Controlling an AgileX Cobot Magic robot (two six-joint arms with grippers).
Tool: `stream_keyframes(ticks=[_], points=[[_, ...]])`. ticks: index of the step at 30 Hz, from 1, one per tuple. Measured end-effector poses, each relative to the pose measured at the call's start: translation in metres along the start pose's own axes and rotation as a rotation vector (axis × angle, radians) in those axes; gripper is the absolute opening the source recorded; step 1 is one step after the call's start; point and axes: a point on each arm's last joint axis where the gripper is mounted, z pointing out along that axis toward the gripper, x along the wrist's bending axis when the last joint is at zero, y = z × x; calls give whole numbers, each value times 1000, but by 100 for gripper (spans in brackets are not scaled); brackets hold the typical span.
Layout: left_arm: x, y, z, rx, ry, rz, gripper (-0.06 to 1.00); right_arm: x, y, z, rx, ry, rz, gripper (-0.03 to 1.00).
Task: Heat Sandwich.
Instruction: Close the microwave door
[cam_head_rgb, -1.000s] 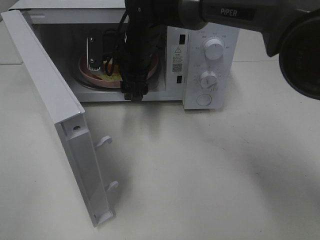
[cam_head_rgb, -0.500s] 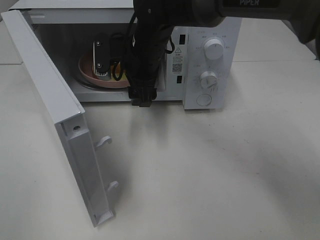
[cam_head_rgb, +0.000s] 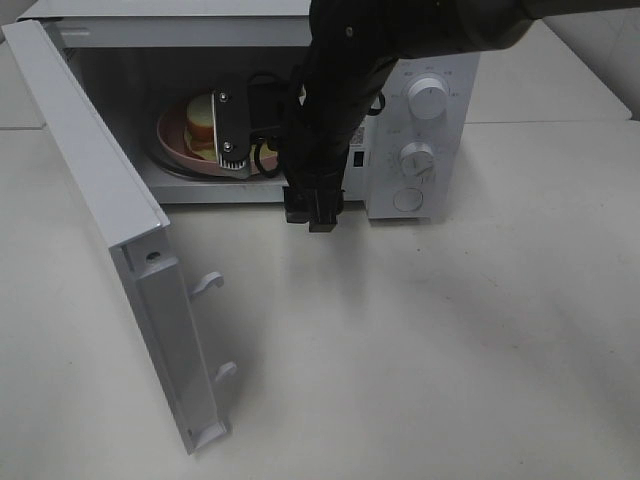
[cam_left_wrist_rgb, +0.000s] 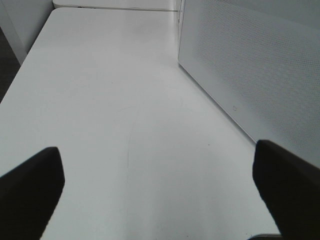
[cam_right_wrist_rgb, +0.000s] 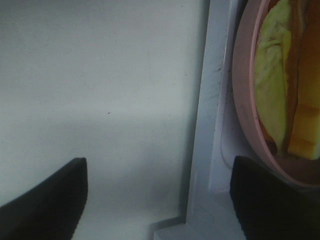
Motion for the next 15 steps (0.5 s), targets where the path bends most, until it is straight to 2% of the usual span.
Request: stream_keyframes(ticks=[12,15], points=[[0,0,0,0,0,0,97,30,-19,-32,-30,-31,5,76],[0,0,0,0,0,0,97,38,-24,-42,-33,-33,48,76]])
